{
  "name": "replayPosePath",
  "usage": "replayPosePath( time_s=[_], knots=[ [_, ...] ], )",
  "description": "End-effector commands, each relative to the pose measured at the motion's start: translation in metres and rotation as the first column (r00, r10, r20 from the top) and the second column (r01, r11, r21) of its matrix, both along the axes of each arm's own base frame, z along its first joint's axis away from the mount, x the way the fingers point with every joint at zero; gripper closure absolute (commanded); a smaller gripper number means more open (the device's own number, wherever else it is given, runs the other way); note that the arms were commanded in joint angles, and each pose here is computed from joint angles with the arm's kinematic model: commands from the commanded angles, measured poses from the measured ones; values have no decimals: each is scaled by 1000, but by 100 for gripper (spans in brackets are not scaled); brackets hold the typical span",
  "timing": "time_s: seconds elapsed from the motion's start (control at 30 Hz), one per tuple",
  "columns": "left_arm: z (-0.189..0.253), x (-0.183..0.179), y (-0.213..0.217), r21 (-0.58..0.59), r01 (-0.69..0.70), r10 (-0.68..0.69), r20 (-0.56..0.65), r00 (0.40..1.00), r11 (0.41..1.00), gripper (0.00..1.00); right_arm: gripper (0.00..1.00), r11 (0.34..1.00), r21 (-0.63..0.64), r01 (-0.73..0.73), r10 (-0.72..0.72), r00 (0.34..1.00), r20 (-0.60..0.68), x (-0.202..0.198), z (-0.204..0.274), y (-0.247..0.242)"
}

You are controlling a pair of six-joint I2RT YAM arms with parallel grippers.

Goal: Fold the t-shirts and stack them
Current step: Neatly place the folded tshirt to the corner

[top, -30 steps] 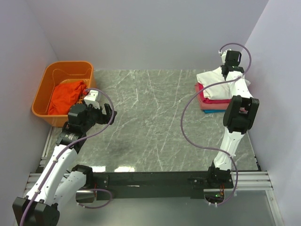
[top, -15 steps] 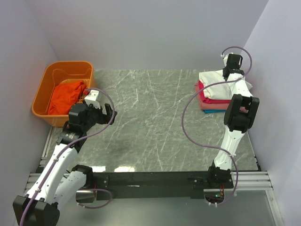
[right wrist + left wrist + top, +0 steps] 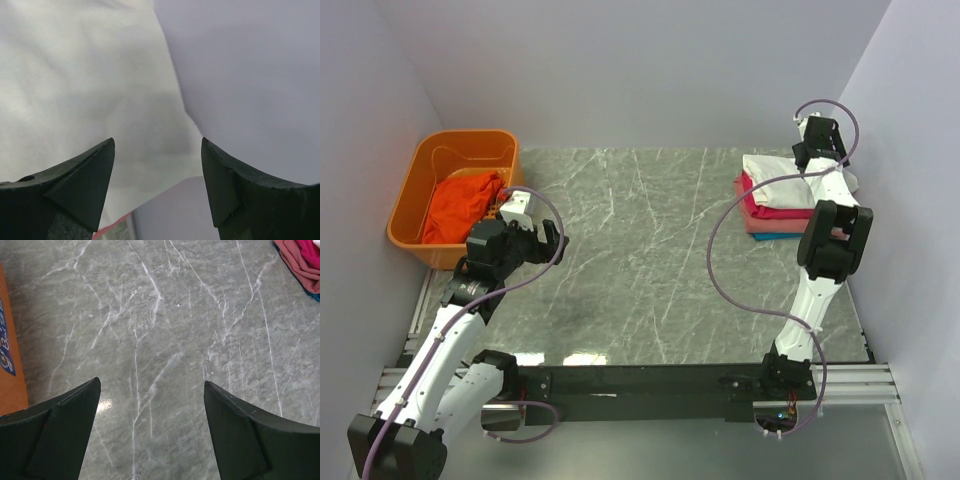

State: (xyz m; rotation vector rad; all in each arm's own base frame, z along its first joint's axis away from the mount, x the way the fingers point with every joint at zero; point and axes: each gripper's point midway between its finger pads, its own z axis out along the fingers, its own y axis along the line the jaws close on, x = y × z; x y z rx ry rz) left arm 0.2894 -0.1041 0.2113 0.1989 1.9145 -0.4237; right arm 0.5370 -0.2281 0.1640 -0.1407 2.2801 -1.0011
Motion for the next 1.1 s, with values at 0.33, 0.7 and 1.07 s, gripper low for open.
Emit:
replayPosePath(
  time_s=[0.33,0.7,1.07],
  knots=[
    [2,2,1,15,3,-3,14,1000,1000,10,43,732,556,-394,424,902,81,-23,-17,161],
    [3,2,1,15,3,-4,19,1000,1000,10,79,785,542,-301,368,929,-18,-37,-62,171],
    [2,1,1,16,3,-4,16,1000,1000,9,80,814,486,-317,345,938,32,-47,-49,197]
  ],
)
